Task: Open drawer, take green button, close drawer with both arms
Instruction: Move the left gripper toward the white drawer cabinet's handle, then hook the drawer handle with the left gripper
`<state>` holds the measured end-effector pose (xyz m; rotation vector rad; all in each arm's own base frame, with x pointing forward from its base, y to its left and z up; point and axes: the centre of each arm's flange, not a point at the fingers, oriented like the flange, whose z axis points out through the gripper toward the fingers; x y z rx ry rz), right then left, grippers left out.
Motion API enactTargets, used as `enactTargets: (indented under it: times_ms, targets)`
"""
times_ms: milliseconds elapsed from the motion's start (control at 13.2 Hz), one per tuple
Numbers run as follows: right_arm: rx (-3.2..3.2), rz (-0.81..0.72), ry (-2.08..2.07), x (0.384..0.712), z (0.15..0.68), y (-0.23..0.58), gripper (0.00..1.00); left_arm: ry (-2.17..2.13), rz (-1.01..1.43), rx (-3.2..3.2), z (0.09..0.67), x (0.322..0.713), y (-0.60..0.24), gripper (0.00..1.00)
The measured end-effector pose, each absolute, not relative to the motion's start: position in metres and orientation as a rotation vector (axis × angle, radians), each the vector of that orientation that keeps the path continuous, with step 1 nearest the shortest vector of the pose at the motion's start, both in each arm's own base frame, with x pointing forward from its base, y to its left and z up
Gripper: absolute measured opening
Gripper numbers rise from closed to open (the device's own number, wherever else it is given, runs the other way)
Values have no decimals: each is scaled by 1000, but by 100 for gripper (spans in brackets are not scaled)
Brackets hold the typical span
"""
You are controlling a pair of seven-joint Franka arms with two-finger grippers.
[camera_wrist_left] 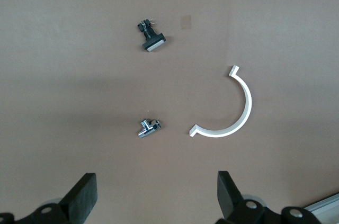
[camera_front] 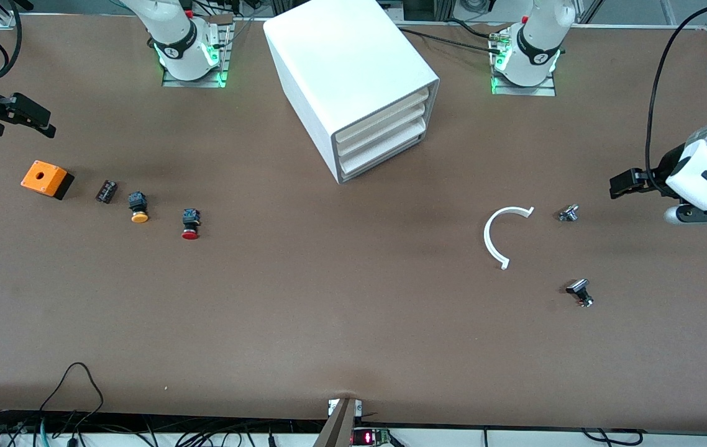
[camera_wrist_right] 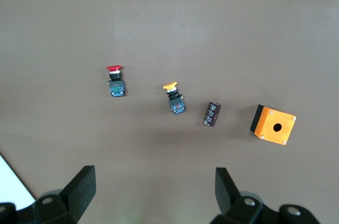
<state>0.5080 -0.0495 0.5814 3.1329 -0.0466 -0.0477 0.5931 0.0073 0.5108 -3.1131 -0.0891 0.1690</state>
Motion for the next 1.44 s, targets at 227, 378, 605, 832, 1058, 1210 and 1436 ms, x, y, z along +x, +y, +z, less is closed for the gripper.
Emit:
enactTargets:
  times_ms: [227,378,605,832,1058,1210,1436]
  targets:
    - [3133,-59,-53,510,578,-50,100,-102,223,-3144,491,598,4,100]
    - [3132,-66,-62,511,575,-52,100,-109,251,-3149,481,601,1,100]
    - [3132,-61,-73,514,576,-55,100,-134,320,-3223,463,605,-12,100]
    - [3129,-28,-74,524,585,-56,100,-151,450,-3313,426,611,-35,100]
    - [3126,-63,-66,534,573,-53,100,-112,603,-3382,384,613,-78,100]
    - [3123,-100,-52,548,558,-49,100,-127,709,-3439,346,610,-108,100]
    - [3119,-135,-28,566,540,-40,100,-166,1021,-3492,281,572,-173,100]
